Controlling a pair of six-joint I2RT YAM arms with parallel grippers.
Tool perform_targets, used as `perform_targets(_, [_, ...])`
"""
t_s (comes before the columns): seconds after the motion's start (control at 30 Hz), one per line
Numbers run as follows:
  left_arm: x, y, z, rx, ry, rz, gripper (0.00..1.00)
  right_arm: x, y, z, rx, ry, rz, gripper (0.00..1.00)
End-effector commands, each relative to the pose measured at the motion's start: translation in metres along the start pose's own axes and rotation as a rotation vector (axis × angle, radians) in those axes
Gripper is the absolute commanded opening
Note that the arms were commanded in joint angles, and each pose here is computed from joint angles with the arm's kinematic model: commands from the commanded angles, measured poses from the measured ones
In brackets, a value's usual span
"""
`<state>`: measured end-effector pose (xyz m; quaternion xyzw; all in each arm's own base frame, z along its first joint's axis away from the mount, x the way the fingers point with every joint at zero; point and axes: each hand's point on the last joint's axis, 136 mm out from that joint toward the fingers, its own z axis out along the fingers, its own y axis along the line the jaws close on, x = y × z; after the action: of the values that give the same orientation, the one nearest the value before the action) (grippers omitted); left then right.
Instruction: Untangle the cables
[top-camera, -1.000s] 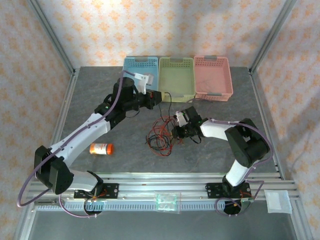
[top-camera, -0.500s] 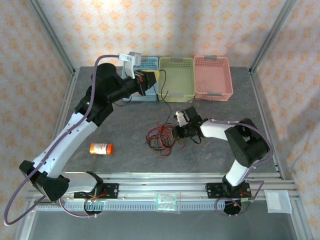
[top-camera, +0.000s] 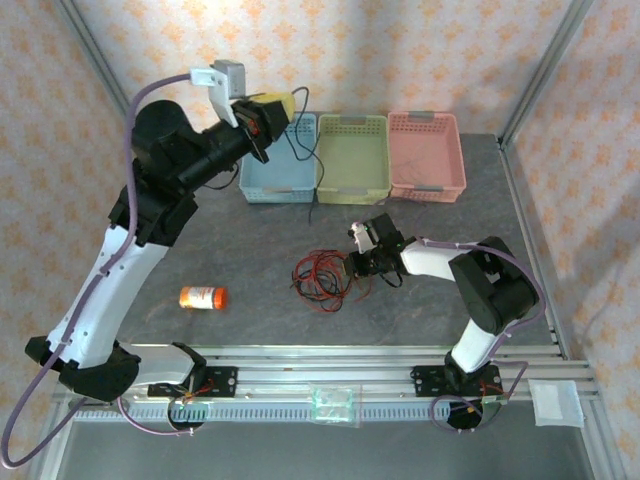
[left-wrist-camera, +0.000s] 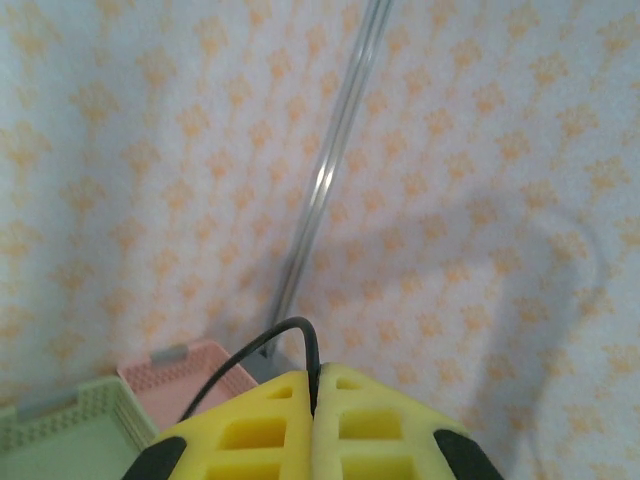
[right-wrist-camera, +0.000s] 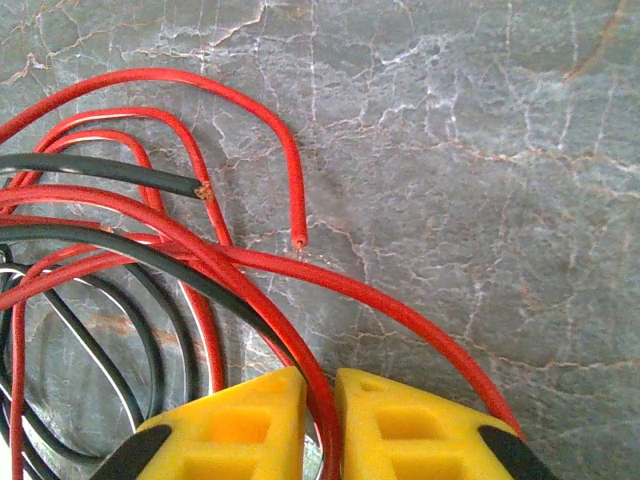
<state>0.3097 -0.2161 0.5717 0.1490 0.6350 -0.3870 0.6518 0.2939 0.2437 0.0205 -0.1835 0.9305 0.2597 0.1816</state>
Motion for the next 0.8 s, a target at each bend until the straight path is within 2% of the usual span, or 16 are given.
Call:
perform_targets(0.0, [-0.022, 0.008, 0.003, -0.059, -0.049, 0.075, 0.0, 0.01, -0.013, 0.013, 0.062, 0.022, 0.004, 0.17])
perform_targets(0.1, [-0.023, 0.015, 0.009, -0.091, -0.042, 0.094, 0.0, 0.0, -0.01, 0.003, 0.081, -0.005, -0.016, 0.19])
perform_targets(0.37, [0.0, 0.032, 0.028, -0.122, 0.02, 0.094, 0.0, -0.033, 0.014, -0.043, 0.083, -0.13, -0.077, 0.42])
perform_targets(0.53, [0.021, 0.042, 0.044, -0.101, 0.046, 0.078, 0.0, -0.063, 0.017, -0.086, 0.16, -0.28, -0.086, 0.51])
perform_targets(0.67, [0.036, 0.052, 0.065, -0.083, 0.08, 0.072, 0.0, -0.086, 0.024, -0.126, 0.187, -0.448, -0.067, 0.57])
perform_targets(0.77, [0.048, 0.064, 0.082, -0.086, 0.097, 0.062, 0.0, -0.101, 0.022, -0.158, 0.213, -0.583, -0.009, 0.57])
